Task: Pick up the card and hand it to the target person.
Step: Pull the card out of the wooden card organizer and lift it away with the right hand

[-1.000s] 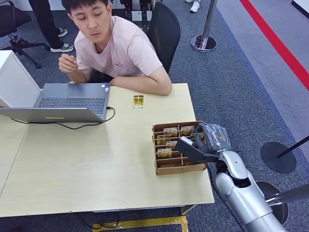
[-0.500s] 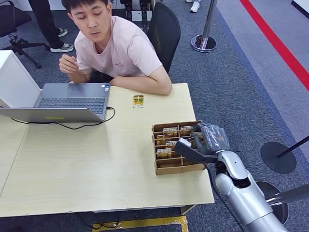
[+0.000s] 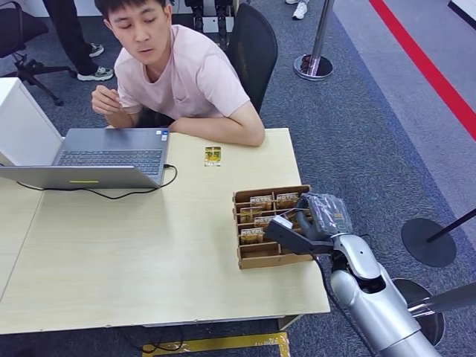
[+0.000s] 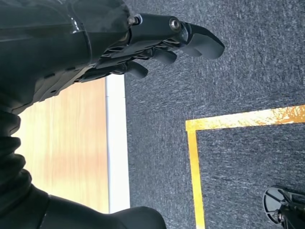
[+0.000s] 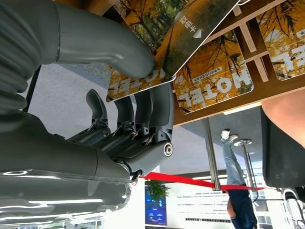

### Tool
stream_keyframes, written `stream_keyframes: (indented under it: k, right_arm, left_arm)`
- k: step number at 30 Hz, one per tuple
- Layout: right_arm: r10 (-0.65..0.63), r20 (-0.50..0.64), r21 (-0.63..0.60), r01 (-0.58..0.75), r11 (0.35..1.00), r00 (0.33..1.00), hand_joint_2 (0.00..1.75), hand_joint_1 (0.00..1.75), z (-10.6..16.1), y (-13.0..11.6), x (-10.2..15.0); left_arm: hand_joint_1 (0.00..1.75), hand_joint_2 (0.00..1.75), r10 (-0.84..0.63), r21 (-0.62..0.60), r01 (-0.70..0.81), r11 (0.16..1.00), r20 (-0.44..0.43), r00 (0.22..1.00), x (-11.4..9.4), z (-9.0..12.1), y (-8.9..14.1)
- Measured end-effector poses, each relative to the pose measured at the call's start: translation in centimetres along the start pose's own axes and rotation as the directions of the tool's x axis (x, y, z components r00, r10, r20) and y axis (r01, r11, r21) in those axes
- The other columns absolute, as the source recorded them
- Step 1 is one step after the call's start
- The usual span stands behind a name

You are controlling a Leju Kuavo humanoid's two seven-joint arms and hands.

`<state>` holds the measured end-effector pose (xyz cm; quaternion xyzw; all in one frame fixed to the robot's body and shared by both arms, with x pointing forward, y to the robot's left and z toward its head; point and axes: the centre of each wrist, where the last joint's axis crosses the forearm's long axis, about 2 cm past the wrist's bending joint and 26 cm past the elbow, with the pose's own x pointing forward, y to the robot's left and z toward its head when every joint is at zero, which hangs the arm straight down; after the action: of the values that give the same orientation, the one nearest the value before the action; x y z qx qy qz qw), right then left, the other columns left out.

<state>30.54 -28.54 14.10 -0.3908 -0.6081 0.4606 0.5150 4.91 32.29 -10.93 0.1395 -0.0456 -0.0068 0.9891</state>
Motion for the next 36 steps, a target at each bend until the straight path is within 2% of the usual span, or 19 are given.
stream_keyframes:
  k: [5, 6, 10, 22, 36]
  right_arm:
    - [0.002, 0.001, 0.002, -0.002, 1.0, 1.0, 1.75, 1.5, 0.0, 0.0, 0.0]
    - [0.003, 0.001, 0.002, -0.003, 1.0, 1.0, 1.75, 1.5, 0.0, 0.0, 0.0]
    - [0.012, 0.001, 0.001, -0.012, 1.0, 1.0, 1.75, 1.31, 0.0, -0.1, 0.1]
    - [0.017, 0.013, -0.014, -0.017, 1.0, 1.0, 1.75, 1.31, 0.0, -0.3, 0.3]
    - [-0.025, 0.118, -0.214, 0.05, 0.976, 0.993, 1.75, 1.31, 0.0, -2.8, 1.0]
  left_arm:
    - [0.0, 1.75, 0.002, 0.0, -0.002, 1.0, -0.001, 1.0, 0.0, 0.0, 0.0]
    - [0.0, 1.75, 0.002, 0.0, -0.002, 1.0, -0.001, 1.0, 0.0, 0.0, 0.0]
    - [0.0, 1.75, 0.002, 0.0, -0.002, 1.0, 0.001, 1.0, 0.0, 0.0, 0.0]
    - [0.0, 1.75, 0.016, 0.018, -0.016, 1.0, 0.012, 1.0, 0.0, 0.0, 0.0]
    - [0.0, 1.75, 0.017, 0.017, -0.017, 1.0, 0.013, 1.0, 0.0, 0.0, 0.0]
